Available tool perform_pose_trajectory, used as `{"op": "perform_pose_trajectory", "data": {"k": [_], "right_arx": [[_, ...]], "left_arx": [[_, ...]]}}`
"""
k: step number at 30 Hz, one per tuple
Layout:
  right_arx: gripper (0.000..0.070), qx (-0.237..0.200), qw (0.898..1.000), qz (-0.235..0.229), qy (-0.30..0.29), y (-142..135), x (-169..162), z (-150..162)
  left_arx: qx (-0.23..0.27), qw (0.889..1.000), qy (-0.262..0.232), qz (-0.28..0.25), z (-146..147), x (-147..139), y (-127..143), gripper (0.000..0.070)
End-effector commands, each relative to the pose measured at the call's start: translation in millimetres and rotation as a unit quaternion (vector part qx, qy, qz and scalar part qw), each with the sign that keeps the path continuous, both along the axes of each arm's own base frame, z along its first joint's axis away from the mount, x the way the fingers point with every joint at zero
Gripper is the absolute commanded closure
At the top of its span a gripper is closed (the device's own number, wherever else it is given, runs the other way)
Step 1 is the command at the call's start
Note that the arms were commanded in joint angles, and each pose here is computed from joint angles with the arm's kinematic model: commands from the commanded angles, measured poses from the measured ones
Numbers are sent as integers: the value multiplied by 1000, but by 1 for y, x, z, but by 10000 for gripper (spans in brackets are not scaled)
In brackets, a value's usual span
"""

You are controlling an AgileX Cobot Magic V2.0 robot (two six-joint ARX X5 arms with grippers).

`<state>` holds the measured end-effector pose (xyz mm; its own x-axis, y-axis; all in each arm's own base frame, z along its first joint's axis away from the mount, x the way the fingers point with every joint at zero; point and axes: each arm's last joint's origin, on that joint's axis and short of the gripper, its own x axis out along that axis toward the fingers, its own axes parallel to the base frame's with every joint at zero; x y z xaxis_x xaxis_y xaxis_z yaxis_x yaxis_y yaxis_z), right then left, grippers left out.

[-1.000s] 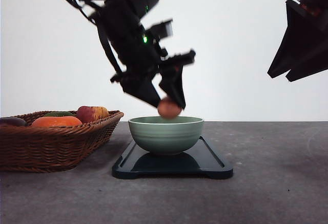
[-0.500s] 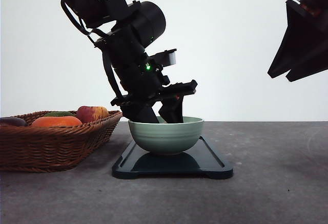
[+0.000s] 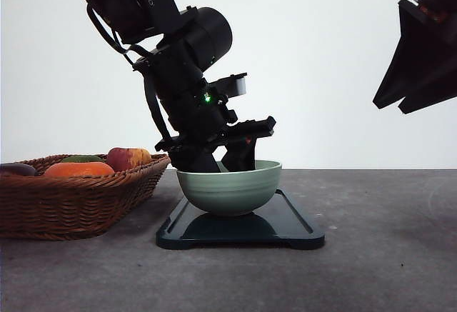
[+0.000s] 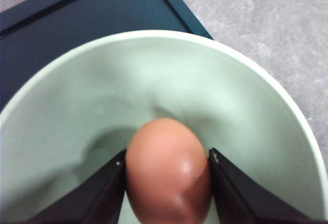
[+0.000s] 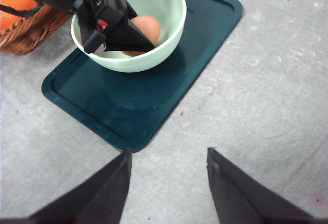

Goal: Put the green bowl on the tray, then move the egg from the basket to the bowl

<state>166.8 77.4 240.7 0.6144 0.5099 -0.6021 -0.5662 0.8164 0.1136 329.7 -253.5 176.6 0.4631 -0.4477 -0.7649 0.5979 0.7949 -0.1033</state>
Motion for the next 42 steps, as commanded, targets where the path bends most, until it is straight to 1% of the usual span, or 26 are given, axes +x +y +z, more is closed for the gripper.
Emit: {"op": "perform_pose_trajectory", "data": {"k": [1, 3, 4, 7, 10, 18, 23, 28, 32, 34, 38, 42], "right_arx": [[412, -1, 1000, 5, -4, 1, 1, 1], [412, -1, 1000, 5, -4, 1, 1, 1], [412, -1, 1000, 5, -4, 1, 1, 1], [412, -1, 1000, 5, -4, 1, 1, 1], [412, -1, 1000, 5, -4, 1, 1, 1], [412, -1, 1000, 5, -5, 1, 1, 1], [412, -1, 1000, 5, -5, 1, 1, 1], [412, -1, 1000, 5, -4, 1, 1, 1], [412, 0, 1000, 5, -4, 1, 1, 1], [412, 0, 1000, 5, -4, 1, 1, 1], [412, 0, 1000, 5, -4, 1, 1, 1], [412, 0, 1000, 5, -4, 1, 1, 1]], "left_arx": [[3, 1000, -1, -7, -3, 2, -7, 326], [3, 1000, 2, -5, -3, 2, -6, 242], [4, 1000, 3, -5, -3, 2, -6, 223], [12, 1000, 14, -5, 2, 2, -7, 220], [20, 1000, 24, -5, 12, 4, -8, 226], [26, 999, 27, -4, 62, 14, -11, 233], [23, 999, 32, -4, 88, 14, -6, 234], [-4, 998, 53, -41, 109, 3, 8, 234], [-2, 998, 59, -36, 117, -11, 22, 255], [-5, 998, 55, -34, 121, -19, 30, 273], [-20, 999, 41, -26, 127, -40, 47, 275], [-45, 999, 13, -5, 130, -61, 69, 275]]}}
